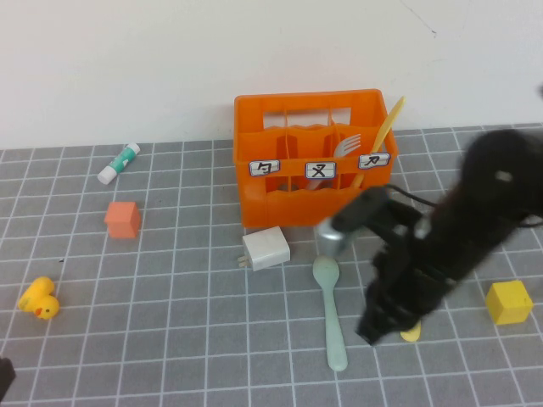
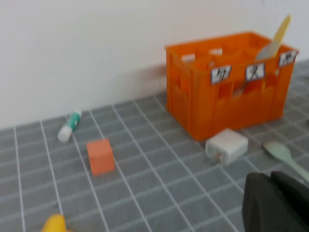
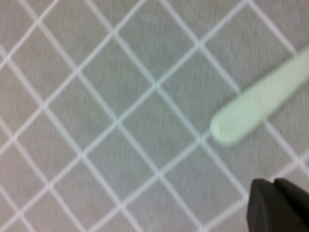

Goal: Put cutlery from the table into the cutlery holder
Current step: Pick up the spoon

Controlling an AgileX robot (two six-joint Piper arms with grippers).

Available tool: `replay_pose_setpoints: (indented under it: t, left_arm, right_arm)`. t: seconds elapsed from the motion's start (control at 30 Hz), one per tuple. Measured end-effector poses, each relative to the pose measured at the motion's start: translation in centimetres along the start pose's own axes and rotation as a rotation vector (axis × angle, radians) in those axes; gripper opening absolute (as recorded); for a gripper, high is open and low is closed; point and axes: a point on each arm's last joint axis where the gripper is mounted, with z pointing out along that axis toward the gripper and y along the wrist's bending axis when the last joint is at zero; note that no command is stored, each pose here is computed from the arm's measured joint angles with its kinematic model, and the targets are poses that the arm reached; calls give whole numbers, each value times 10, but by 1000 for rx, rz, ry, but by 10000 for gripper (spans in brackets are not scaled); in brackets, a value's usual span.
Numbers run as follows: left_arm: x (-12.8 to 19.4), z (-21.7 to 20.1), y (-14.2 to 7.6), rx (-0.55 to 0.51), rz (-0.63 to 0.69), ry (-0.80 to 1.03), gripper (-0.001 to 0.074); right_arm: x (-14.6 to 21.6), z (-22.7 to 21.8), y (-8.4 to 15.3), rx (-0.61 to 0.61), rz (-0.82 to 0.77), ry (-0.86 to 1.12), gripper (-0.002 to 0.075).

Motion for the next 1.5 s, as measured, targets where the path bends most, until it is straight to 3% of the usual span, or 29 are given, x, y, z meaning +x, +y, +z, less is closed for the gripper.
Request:
replay_pose_setpoints:
  t: [0.1, 0.33, 0.43, 0.67, 0.93, 1.3, 1.5]
  left_arm:
    - [-1, -4, 0, 0, 8, -48, 0]
    - [-2, -4, 0, -2, 17, -63, 0]
    - [-3, -4, 0, -1, 17, -70, 0]
    - [-4, -4, 1, -4, 25, -81, 0]
    - [-4, -5, 1, -9, 37, -82, 0]
    - [-4, -5, 1, -9, 37, -84, 0]
    - [-4, -5, 1, -9, 35, -84, -1]
  right_arm:
    - [-20, 11, -5, 1, 16, 29, 48]
    - [-53, 30, -25, 69, 118, 48, 279]
    - [-62, 39, -33, 102, 168, 29, 316]
    - [-66, 59, -42, 130, 244, 39, 328]
    - [-69, 72, -25, 249, 220, 66, 329]
    - [-70, 86, -24, 287, 369, 79, 326]
    - [-69, 87, -24, 272, 257, 122, 195]
